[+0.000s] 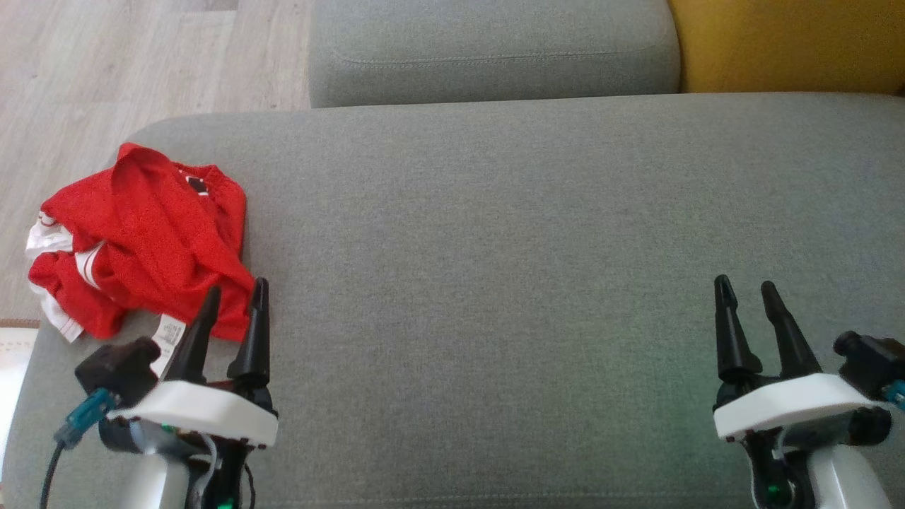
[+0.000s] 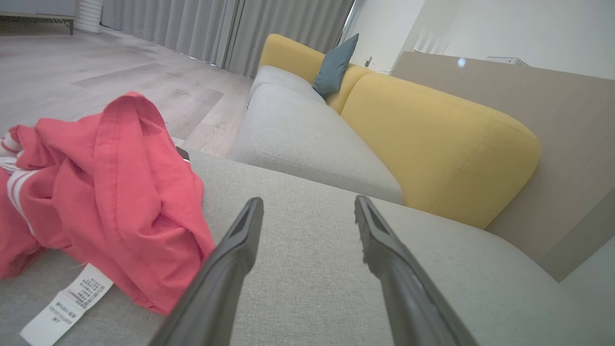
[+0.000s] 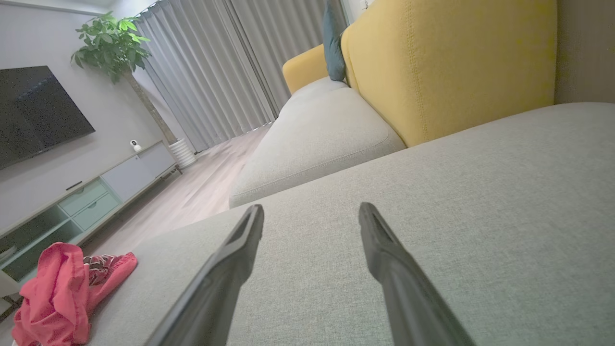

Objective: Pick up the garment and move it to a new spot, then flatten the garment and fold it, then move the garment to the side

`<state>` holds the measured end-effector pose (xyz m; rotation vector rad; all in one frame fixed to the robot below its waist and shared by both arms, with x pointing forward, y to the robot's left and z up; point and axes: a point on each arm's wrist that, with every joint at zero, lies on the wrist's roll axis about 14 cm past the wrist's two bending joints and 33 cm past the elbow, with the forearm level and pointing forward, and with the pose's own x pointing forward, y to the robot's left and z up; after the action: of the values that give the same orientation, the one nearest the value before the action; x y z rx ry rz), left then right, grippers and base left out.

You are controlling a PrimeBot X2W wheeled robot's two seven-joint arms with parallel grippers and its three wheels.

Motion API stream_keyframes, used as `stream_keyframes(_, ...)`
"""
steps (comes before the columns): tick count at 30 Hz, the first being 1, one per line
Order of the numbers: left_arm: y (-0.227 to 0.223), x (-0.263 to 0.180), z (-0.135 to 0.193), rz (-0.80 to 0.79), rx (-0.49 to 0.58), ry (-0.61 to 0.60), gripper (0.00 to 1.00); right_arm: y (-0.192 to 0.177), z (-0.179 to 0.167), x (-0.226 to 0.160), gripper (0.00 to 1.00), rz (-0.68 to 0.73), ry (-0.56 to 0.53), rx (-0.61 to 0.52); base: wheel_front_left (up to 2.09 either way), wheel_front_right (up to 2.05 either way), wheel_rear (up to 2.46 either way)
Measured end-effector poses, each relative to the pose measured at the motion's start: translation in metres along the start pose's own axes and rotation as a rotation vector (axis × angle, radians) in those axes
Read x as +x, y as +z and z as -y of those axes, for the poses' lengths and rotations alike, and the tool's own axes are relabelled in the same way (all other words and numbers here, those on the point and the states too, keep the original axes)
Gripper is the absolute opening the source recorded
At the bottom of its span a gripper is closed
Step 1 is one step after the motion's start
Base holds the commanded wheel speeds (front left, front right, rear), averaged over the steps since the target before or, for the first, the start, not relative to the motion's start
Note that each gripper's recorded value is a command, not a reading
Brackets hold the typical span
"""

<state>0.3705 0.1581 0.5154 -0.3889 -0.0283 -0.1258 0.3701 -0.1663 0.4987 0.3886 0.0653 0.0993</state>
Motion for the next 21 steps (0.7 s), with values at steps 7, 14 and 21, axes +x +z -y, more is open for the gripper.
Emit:
stream_keyframes(7, -0.0012, -0.0016, -0.0027, 0.001, 0.092, 0.001, 1.0, -0.0007, -0.0038, 0.0007, 1.0, 0.003, 0.008, -0.08, 0.0, 0.0, 0.0)
stream_keyframes(14, -0.0026, -0.0025, -0.0028, 0.002, 0.176, -0.005, 1.0, -0.0011, -0.0066, -0.0001, 1.0, 0.008, 0.013, -0.154, 0.0, 0.0, 0.0)
stream_keyframes(21, -0.0027, -0.0034, -0.003, 0.009, 0.239, -0.007, 1.0, -0.0012, -0.007, -0.0005, 1.0, 0.011, 0.015, -0.218, 0.0, 0.0, 0.0)
